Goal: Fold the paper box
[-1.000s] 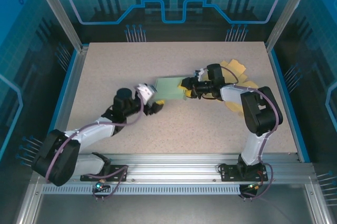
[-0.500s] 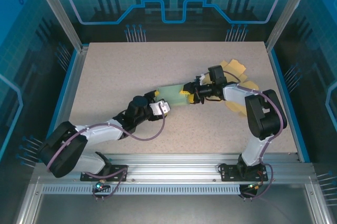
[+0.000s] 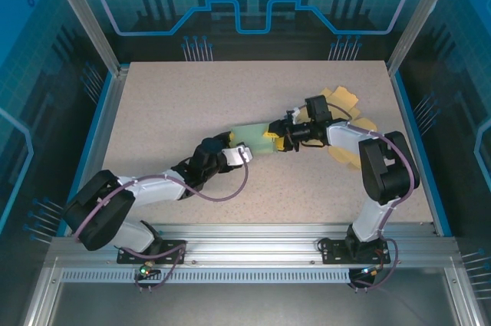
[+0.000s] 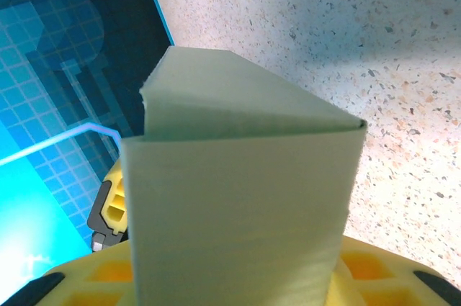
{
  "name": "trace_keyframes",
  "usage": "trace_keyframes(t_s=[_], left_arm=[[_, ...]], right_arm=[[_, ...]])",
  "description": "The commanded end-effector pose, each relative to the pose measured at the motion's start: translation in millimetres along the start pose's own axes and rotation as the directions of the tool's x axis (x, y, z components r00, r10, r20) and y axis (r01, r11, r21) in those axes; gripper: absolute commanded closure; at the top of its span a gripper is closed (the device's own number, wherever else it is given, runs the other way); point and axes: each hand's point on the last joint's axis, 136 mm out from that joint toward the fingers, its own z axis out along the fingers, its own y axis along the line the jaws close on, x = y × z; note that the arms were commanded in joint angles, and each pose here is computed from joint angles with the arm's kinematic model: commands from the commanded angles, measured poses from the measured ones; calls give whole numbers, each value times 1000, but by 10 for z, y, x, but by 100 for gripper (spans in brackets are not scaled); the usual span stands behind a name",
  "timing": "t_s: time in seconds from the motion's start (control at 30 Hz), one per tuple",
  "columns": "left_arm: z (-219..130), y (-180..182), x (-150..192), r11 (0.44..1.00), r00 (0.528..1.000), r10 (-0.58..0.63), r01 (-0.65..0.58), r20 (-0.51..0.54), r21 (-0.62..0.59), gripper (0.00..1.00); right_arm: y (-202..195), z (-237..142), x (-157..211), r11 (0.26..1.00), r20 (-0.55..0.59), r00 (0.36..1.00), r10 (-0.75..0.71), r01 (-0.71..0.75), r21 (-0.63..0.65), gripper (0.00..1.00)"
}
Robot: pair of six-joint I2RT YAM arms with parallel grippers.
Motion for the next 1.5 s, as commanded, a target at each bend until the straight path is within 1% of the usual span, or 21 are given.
trace_keyframes(t_s=[0.0,0.13,0.27,0.33,0.37,0.47,0.6,0.7,0.77,0.8,0.87,0.93,0.97,1.0,1.07,1.13,1.23,1.33,1.4,1.47], left_arm=[[-34,240,-116,998,1000,-5,5,-3,-56,42],[-114,209,-149,1000,1000,-8,8,-11,-2,55],[-219,115,-161,995,999,4,0,-44,104,60],[-280,26,-151,982,997,15,-2,-70,187,60],[-306,-8,-148,975,996,13,7,-87,224,61],[-383,-130,-89,934,983,15,50,-181,353,61],[-465,-270,73,864,942,42,133,-332,486,60],[-518,-333,139,786,907,20,246,-421,567,60],[-552,-345,134,735,888,-2,313,-460,601,60],[-548,-342,133,720,883,-11,333,-470,609,60],[-513,-313,154,726,880,-2,328,-475,604,59],[-487,-289,160,734,884,3,316,-467,602,57],[-477,-280,145,730,889,-6,317,-458,605,57],[-468,-282,117,719,895,-18,321,-446,616,57],[-440,-275,62,691,904,-57,342,-424,637,57],[-388,-271,28,672,911,-85,352,-404,652,57],[-277,-264,75,682,916,-84,340,-393,647,56],[-210,-271,124,684,908,-66,343,-413,644,53],[-181,-297,148,678,903,-61,349,-424,647,52],[-152,-306,156,674,900,-62,357,-432,647,52]], right_arm=[[46,-83,89,1000,-23,1000,-5,5,-4,55],[15,-88,77,1000,-17,1000,-9,9,6,49],[-12,-117,65,1000,-2,1000,-17,17,19,39],[-43,-144,58,999,10,1000,-20,20,28,32],[-53,-162,50,999,18,1000,-22,21,31,31],[-122,-268,14,998,60,998,-30,27,54,29],[-306,-560,-80,992,179,983,-43,20,123,28],[-353,-865,-130,982,309,947,-87,29,189,28],[-317,-1057,-117,964,380,912,-156,57,261,27],[-299,-1166,-97,946,406,891,-201,68,317,27],[-232,-1360,-59,909,439,851,-290,102,403,27],[-82,-1451,32,866,411,818,-401,194,460,29],[-18,-1469,73,840,390,803,-451,235,489,32],[58,-1472,122,802,359,778,-515,290,522,37],[213,-1402,233,709,276,718,-640,413,571,40],[347,-1252,334,615,188,651,-736,525,588,43],[408,-1018,379,506,92,586,-805,598,621,46],[461,-824,360,443,35,558,-829,618,649,49],[466,-695,349,413,-4,550,-835,633,655,52],[447,-600,342,383,-44,546,-837,641,665,53]])
